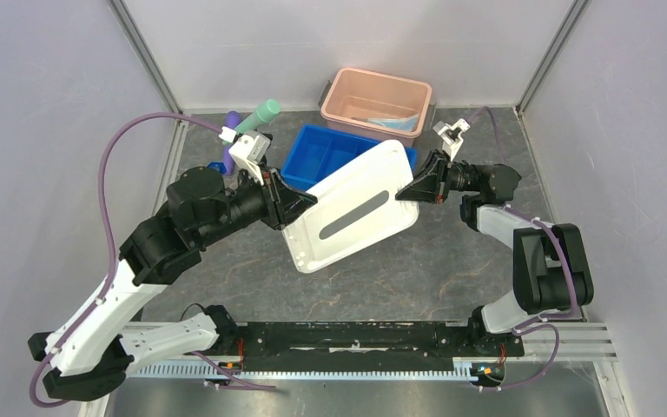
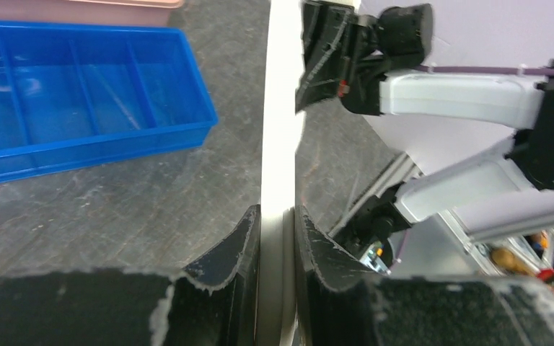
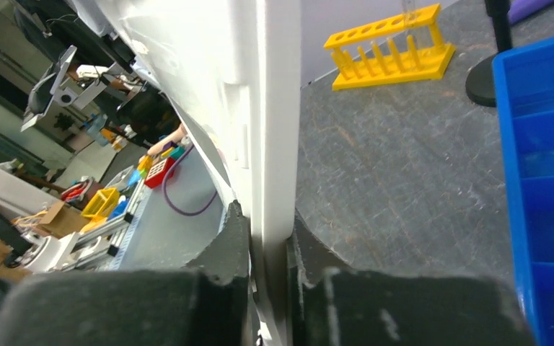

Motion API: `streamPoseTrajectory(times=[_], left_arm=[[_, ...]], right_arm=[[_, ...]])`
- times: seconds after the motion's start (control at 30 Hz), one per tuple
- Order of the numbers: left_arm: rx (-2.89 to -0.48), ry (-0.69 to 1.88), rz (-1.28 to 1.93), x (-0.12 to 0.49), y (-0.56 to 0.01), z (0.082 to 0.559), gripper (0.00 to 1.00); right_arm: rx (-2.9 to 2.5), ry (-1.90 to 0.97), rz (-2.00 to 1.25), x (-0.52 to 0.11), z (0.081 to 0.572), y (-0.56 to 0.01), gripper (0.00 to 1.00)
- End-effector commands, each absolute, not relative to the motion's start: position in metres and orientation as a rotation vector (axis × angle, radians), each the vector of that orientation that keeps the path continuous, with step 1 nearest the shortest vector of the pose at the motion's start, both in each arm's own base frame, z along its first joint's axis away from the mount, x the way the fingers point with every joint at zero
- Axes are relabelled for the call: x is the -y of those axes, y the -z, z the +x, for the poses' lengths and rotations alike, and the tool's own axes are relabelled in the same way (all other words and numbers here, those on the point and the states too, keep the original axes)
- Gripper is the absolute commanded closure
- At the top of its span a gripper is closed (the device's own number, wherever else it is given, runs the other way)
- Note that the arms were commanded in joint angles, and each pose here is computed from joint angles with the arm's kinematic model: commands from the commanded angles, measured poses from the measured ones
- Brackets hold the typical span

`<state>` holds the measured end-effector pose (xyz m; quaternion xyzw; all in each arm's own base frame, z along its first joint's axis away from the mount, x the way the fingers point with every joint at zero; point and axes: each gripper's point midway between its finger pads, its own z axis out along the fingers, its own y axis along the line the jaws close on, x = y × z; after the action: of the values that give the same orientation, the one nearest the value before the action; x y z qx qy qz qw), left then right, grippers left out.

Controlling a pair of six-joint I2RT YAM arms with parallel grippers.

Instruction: Organize the chemistry lab equipment

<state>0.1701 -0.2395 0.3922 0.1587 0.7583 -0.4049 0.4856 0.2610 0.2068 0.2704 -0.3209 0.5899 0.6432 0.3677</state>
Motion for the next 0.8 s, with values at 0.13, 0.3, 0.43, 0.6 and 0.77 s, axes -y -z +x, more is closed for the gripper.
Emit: streamPoseTrajectory(times=[0.13, 0.3, 0.43, 0.6, 0.77], left_arm=[[-1.980, 0.671, 0.251, 0.223, -0.353, 0.219, 0.74], [-1.956, 0.533, 0.220, 0.198, -0.351, 0.231, 0.44], [-1.924, 0.449, 0.200, 0.180, -0.356, 0.235, 0.32], [-1.886, 0.451, 0.199, 0.176, -0.361, 0.233, 0.29], [-1.875, 0.451, 0.208, 0.176, -0.362, 0.233, 0.22]], right_arm=[[-1.072, -1.429, -1.023, -0.211, 0.237, -0.340, 1.00], [-1.062, -1.452, -0.986, -0.205, 0.248, -0.373, 1.00], [-1.082, -1.437, -0.910, -0.184, 0.270, -0.395, 1.00], [-1.103, -1.385, -0.849, -0.159, 0.291, -0.407, 1.00], [-1.128, -1.348, -0.810, -0.139, 0.302, -0.416, 1.00]])
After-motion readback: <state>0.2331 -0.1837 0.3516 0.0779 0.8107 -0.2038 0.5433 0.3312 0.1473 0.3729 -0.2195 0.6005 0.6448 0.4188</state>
